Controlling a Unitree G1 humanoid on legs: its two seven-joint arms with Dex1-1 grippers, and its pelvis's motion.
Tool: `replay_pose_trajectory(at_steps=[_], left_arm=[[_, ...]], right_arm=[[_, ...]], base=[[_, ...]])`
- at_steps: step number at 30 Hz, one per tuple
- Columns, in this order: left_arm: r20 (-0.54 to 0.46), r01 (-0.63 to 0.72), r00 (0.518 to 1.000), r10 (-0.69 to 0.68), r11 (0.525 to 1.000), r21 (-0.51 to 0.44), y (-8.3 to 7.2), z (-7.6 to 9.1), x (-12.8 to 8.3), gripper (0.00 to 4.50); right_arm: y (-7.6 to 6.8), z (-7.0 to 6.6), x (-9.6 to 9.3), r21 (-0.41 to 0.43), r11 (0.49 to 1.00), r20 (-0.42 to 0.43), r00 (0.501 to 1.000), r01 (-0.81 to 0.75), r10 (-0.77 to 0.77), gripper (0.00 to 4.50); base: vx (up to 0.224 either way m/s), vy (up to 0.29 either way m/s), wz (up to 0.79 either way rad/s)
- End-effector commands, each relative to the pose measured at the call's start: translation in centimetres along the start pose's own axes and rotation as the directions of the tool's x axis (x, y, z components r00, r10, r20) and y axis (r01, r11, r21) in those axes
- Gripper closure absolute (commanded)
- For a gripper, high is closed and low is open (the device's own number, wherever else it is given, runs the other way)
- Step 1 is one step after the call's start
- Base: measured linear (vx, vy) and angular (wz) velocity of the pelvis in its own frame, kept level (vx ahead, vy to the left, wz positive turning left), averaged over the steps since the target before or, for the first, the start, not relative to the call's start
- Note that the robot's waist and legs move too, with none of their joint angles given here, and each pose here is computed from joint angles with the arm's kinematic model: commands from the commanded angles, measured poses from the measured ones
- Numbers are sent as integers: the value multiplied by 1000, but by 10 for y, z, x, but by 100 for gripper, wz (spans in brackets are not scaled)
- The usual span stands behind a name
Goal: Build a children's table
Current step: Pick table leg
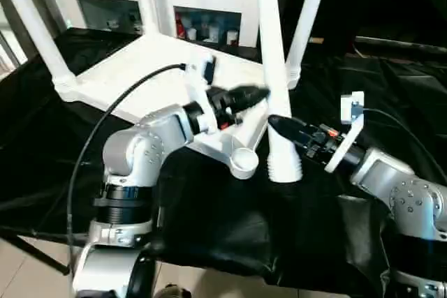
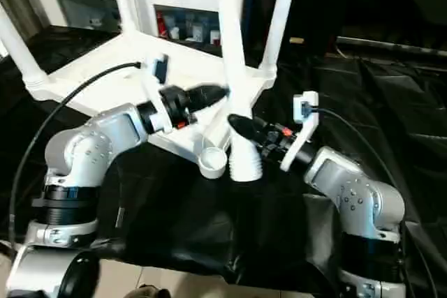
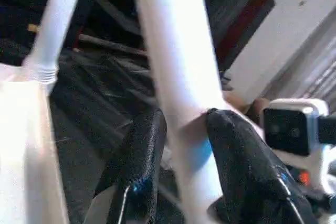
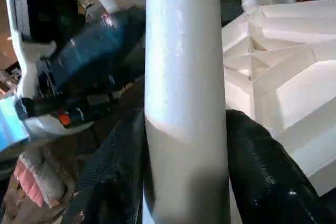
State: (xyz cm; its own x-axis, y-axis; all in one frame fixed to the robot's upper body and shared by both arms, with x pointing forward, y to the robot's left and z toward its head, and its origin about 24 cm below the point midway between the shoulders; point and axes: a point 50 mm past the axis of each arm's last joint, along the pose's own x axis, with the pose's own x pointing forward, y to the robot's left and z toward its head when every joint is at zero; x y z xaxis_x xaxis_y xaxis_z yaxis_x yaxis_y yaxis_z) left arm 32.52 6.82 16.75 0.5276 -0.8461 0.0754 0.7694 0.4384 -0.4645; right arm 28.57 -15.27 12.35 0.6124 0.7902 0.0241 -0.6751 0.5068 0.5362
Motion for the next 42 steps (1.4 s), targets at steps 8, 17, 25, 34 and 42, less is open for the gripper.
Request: replay_pose_trajectory(at_steps=[8,17,25,34,42], left_arm=[[52,59,997,-54,993,-98,-9,6,1,280],[26,-10,1000,13,992,-127,-2,0,4,240],[-106,-82,991,85,996,32,8,-13,-7,168],[-21,-163,987,162,986,-24,14,-8,-4,166],[59,-247,965,257,960,-128,24,-1,-4,250]], right_arm=[[15,-7,21,-140,990,-129,992,-12,-6,266],[19,-11,36,-272,962,-190,981,-7,-47,266],[23,-6,43,-322,946,-151,985,26,-78,266],[23,-4,47,-360,932,-141,984,50,-107,266],[21,-11,58,-409,904,-131,972,128,-197,266]], base=[[0,0,0],[0,0,0],[0,0,0],[0,0,0],[0,0,0]])
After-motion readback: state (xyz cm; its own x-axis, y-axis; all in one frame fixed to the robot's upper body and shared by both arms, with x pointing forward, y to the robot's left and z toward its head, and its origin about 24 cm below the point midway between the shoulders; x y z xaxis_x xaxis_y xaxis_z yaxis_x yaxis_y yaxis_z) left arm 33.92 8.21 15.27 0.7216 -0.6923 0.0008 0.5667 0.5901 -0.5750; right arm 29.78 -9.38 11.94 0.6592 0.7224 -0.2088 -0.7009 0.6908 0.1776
